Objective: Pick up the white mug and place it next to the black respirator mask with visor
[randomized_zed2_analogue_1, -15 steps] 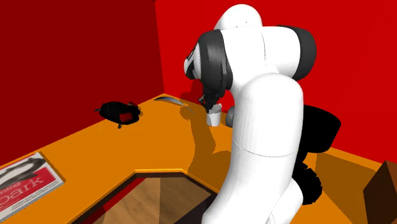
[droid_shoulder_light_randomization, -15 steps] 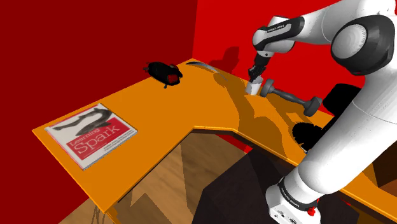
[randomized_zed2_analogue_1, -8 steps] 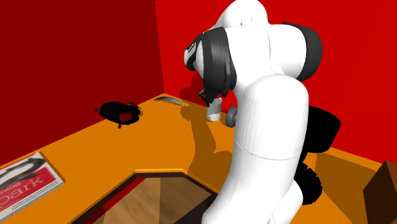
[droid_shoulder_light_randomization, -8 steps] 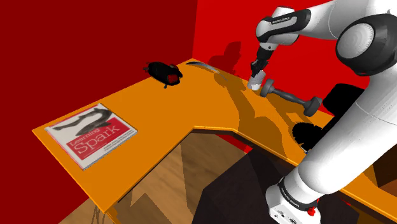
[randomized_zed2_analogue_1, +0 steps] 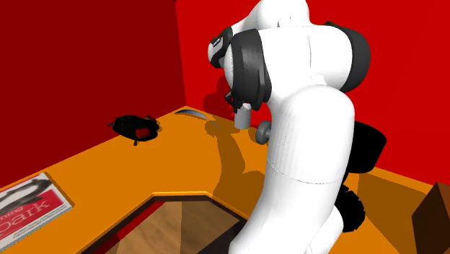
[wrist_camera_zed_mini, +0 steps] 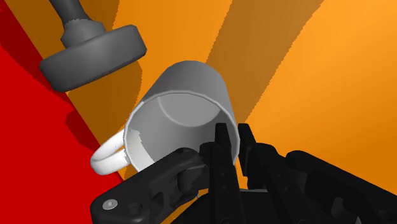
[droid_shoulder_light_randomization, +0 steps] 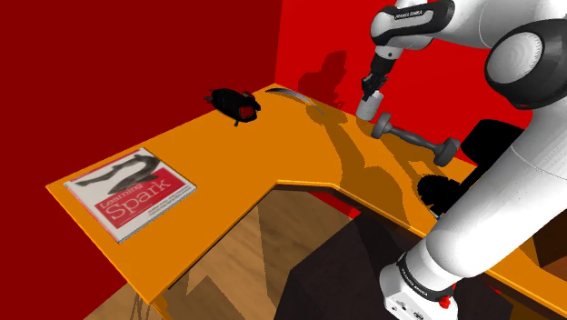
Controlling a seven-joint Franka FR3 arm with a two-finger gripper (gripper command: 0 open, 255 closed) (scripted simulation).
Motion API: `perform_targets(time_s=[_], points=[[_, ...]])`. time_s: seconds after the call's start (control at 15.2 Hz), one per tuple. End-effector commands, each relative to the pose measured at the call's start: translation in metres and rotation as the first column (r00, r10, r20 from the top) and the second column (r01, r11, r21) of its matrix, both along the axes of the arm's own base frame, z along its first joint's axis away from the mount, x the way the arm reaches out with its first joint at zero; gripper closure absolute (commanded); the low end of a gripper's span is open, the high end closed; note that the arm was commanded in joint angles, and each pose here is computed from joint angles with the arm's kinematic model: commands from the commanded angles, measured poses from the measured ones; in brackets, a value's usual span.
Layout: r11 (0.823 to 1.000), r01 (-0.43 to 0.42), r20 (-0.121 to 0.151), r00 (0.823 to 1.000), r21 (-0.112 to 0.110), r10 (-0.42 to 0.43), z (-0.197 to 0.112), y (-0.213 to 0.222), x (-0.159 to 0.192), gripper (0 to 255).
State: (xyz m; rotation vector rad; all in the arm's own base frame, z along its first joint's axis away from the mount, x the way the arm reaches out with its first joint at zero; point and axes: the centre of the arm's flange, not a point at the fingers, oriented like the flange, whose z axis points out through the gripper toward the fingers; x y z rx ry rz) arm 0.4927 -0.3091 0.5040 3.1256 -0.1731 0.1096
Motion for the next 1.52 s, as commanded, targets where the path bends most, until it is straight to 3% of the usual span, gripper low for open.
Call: perform_targets(time_s=[0.0,0.79,1.45], points=[[1.000,0.000,0.000,1.000,0.000,0.000,0.011,-0.001,-0.001,255],[1.000,0.000,0.000,1.000,0.000,0.000,0.071,-0.001,-0.001,255],[1.000,0.000,0.000,1.000,0.000,0.000,0.071,0.093,0.093,255]])
